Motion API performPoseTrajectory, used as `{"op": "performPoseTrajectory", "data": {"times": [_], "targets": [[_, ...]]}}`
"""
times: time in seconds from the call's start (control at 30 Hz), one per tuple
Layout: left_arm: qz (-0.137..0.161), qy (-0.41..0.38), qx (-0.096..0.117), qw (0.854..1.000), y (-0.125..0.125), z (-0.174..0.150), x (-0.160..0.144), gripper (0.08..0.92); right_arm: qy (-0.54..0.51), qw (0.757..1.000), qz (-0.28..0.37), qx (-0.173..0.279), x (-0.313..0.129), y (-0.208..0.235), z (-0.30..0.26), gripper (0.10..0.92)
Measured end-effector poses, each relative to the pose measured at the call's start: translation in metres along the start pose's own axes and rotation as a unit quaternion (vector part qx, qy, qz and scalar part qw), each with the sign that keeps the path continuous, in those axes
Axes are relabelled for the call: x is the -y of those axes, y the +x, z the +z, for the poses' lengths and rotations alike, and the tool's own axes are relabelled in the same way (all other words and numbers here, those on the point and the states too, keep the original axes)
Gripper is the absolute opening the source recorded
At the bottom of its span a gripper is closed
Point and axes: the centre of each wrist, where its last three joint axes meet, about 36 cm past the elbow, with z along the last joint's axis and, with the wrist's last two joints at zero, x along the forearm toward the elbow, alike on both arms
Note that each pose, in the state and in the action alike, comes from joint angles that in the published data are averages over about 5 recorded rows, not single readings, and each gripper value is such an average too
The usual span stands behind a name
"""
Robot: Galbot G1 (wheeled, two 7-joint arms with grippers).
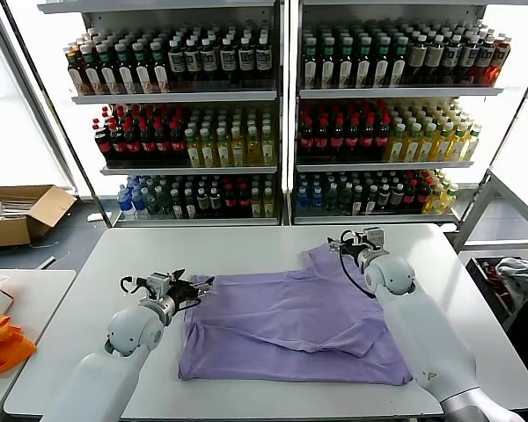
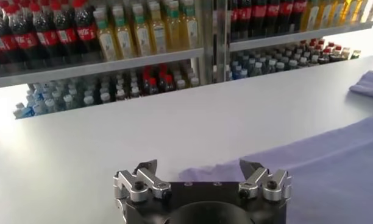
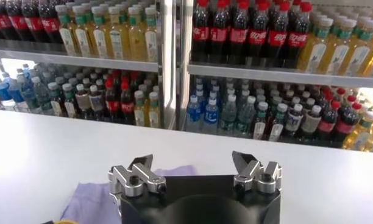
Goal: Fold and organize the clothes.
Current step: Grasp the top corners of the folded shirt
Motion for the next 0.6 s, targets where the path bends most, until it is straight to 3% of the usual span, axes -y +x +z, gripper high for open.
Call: {"op": "performPoseTrajectory", "data": {"times": [0.6], "targets": [[-0.004,0.001,-0.010,1.000,-0.004,0.004,-0.004,0.823,-0.011,1.000,0.006,-0.025,-0.010,-0.018,0.020,0.823]]}}
